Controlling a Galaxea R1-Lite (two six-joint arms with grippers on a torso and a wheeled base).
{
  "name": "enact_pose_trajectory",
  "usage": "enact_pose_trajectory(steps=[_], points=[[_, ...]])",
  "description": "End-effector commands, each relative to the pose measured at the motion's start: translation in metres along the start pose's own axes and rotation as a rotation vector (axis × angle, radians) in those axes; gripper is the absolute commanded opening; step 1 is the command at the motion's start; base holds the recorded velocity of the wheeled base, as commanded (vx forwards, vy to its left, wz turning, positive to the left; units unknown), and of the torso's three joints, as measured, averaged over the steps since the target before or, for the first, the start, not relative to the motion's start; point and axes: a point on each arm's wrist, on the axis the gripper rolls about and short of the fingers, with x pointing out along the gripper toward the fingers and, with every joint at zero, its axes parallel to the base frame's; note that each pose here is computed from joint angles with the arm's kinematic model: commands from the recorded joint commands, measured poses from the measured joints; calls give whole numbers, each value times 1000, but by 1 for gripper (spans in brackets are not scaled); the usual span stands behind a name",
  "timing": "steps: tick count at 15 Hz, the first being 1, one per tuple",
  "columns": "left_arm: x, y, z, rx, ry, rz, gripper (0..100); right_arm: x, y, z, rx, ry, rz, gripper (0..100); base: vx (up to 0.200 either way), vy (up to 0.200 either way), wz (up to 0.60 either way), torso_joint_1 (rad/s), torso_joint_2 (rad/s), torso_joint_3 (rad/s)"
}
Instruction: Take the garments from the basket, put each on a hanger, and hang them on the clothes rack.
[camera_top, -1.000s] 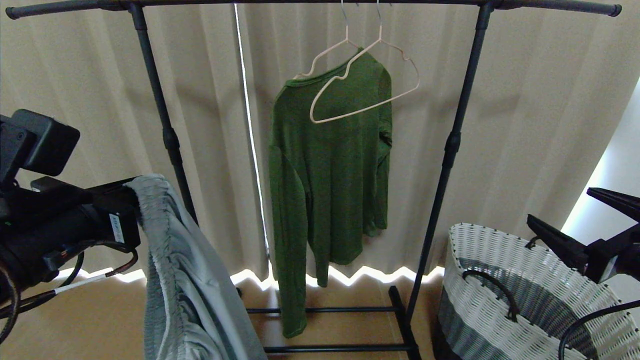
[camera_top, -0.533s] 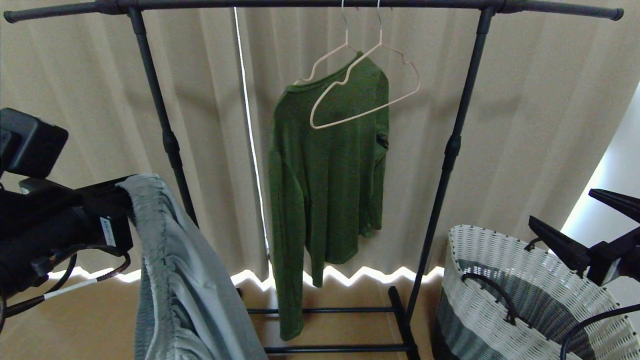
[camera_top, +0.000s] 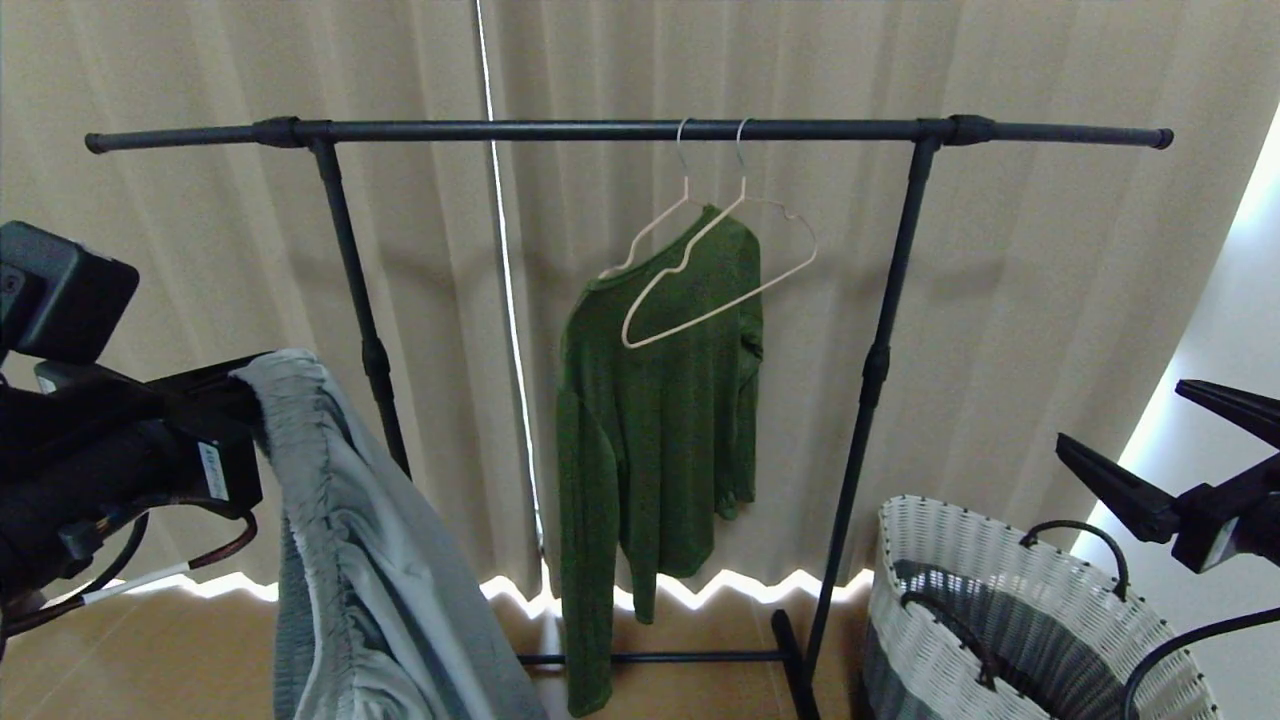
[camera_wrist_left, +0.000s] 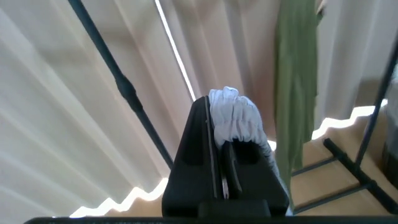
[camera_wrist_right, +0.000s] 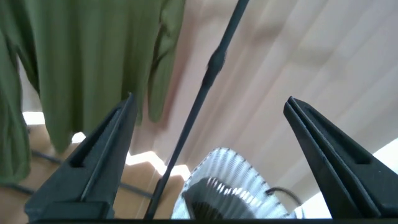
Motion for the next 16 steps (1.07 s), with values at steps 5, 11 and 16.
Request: enact_pose_trajectory(steps=[5, 11, 16], points=[[-2, 0, -2, 1, 5, 1, 0, 1, 0, 1, -1, -1, 0, 100, 0, 0, 0, 315, -486, -257], [-10, -1, -12, 0, 25, 3, 0, -19, 5, -7, 1, -32, -8, 100, 0, 0, 0, 242, -503, -263], [-14, 12, -17, -16, 27, 25, 0, -16, 2, -1, 5, -1, -5, 100, 0, 0, 0, 223, -449, -225]])
